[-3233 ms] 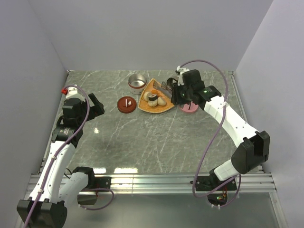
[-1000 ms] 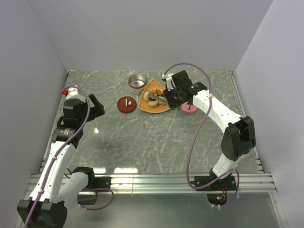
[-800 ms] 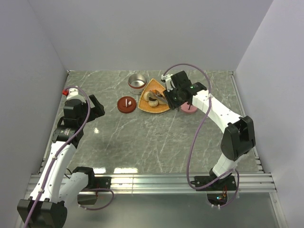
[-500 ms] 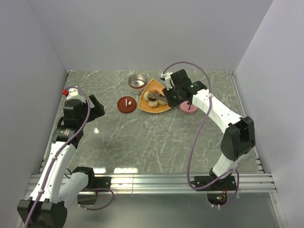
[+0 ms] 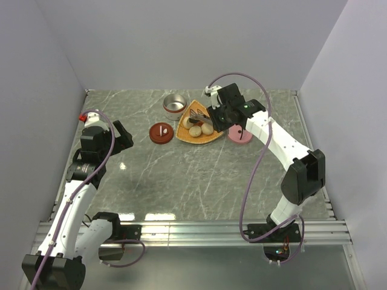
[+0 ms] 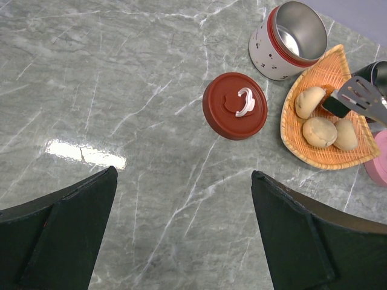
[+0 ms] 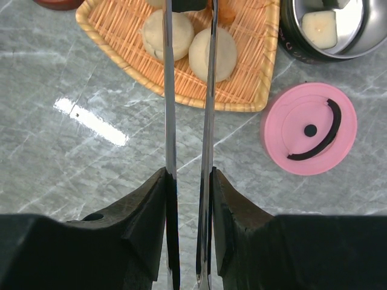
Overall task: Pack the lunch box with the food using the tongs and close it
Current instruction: Pick up the food using the clamp, then place the food into the lunch box
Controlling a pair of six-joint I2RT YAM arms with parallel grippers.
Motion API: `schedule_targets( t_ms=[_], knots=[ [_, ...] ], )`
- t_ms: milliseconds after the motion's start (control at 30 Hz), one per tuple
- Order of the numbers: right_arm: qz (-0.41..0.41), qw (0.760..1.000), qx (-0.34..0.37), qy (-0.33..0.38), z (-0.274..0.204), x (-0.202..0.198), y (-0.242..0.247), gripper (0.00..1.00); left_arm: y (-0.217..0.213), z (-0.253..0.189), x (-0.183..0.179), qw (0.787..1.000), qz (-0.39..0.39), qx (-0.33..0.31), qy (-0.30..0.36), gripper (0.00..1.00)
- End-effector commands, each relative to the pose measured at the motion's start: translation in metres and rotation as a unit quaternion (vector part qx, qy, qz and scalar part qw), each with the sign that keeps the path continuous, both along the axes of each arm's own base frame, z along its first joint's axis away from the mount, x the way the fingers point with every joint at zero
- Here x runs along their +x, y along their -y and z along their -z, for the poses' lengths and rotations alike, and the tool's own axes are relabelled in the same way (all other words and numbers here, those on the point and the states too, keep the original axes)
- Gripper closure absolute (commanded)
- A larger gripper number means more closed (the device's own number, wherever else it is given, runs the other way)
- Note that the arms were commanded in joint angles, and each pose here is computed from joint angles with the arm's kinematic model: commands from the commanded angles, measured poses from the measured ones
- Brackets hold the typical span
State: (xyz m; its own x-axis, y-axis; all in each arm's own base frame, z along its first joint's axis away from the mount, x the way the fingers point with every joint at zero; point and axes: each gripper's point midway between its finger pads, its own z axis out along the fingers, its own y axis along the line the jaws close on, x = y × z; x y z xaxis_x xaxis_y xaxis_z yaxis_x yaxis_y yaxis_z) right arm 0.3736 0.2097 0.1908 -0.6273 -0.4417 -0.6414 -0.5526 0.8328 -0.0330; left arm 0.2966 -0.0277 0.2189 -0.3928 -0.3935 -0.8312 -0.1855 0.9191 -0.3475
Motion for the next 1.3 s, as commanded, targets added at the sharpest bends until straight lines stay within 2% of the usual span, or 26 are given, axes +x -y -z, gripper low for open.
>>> schedule_targets(
  t_ms=[0, 433, 933, 1267],
  knots=[
    [0.008, 0.997, 0.037, 0.062, -0.055, 0.006, -0.006, 0.81, 0.002, -0.011, 0.003, 1.000, 0.003, -0.009, 0.024, 0.00],
    [0.029, 0.996, 0.035, 0.077, -0.070, 0.007, 0.007, 0.81, 0.001, -0.010, 0.003, 1.000, 0.002, -0.007, 0.021, 0.01],
    [0.148, 0.984, 0.035, 0.097, -0.078, 0.036, 0.086, 0.82, 0.002, -0.008, 0.006, 1.000, 0.002, -0.007, 0.018, 0.01],
    [0.185, 0.978, 0.028, 0.092, -0.064, 0.054, 0.103, 0.81, -0.001, -0.008, 0.005, 1.000, -0.003, -0.003, 0.016, 0.01]
  ],
)
